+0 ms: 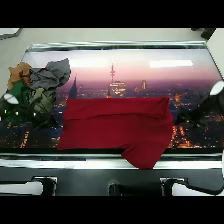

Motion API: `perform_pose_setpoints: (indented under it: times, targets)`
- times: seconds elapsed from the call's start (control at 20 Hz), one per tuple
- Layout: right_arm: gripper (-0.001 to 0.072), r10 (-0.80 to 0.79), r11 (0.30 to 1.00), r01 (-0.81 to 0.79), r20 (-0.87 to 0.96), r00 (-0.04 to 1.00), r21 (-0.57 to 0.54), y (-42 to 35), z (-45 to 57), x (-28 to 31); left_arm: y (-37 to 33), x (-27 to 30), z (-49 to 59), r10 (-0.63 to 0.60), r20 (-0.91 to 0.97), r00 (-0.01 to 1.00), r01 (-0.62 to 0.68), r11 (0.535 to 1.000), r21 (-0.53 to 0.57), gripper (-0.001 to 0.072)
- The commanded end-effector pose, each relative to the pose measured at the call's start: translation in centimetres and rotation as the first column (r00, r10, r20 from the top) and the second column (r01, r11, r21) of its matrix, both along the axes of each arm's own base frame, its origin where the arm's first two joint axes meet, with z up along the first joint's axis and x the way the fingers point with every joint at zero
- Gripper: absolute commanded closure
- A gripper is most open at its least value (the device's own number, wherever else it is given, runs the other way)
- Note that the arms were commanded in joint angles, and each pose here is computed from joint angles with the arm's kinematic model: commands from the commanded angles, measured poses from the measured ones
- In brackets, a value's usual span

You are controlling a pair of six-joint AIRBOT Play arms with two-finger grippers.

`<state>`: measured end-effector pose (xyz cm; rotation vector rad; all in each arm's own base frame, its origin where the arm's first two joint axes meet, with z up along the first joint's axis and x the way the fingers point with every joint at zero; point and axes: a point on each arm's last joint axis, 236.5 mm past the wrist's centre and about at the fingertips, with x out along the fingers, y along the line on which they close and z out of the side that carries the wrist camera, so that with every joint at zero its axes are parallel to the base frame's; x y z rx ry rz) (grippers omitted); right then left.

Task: Fold the shirts.

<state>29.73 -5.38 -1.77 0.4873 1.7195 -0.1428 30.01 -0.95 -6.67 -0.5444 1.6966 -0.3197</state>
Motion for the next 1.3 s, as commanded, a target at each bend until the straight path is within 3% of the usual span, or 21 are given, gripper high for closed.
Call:
perform_pose_setpoints:
  times: [0.0,0.4,0.5,0.65,0.7,0.85,1.0,1.15,1.25]
  targets:
    - [0.0242,-0.041,0.999,0.041,0.018,0.999,0.007,0.7,-2.5,-3.6,-0.1,-5.1,-2.8,0.041,0.005,0.999,-0.041,0.999,0.007,0.0262]
    - [0.0243,-0.011,0.997,0.012,-0.006,1.000,0.078,2.6,-3.7,-5.3,-1.5,-7.5,-5.3,0.082,-0.014,0.997,-0.082,0.996,-0.028,0.0265]
    - [0.0243,-0.013,0.997,0.013,-0.001,1.000,0.081,2.7,-3.7,-5.2,-2.4,-7.3,-5.4,0.112,-0.008,0.994,-0.113,0.992,-0.063,0.0331]
    - [0.0243,-0.011,0.996,0.011,-0.010,1.000,0.084,2.7,-3.7,-5.4,-2.7,-7.8,-5.4,0.109,-0.023,0.994,-0.111,0.991,-0.075,0.0348]
    - [0.0243,-0.010,0.996,0.011,-0.011,1.000,0.085,2.7,-3.7,-5.4,-2.7,-7.8,-5.4,0.111,-0.023,0.994,-0.112,0.991,-0.076,0.0382]
    - [0.0242,0.016,0.995,-0.015,-0.013,1.000,0.098,3.2,-3.9,-6.4,-2.9,-8.0,-5.2,0.108,-0.030,0.994,-0.110,0.990,-0.084,0.0670]
    - [0.0215,0.028,0.990,-0.021,-0.044,0.999,0.143,5.1,-5.8,-9.7,-2.7,-7.7,-5.4,0.114,-0.019,0.993,-0.115,0.990,-0.076,0.0679]
    - [0.0213,0.013,0.960,-0.007,-0.020,1.000,0.280,8.7,-7.2,-10.7,-2.7,-7.7,-5.3,0.113,-0.019,0.993,-0.114,0.990,-0.077,0.0679]
    - [0.0214,-0.022,0.962,0.020,0.003,1.000,0.272,8.9,-8.4,-10.4,-2.9,-7.6,-5.2,0.117,-0.018,0.993,-0.118,0.990,-0.082,0.0679]
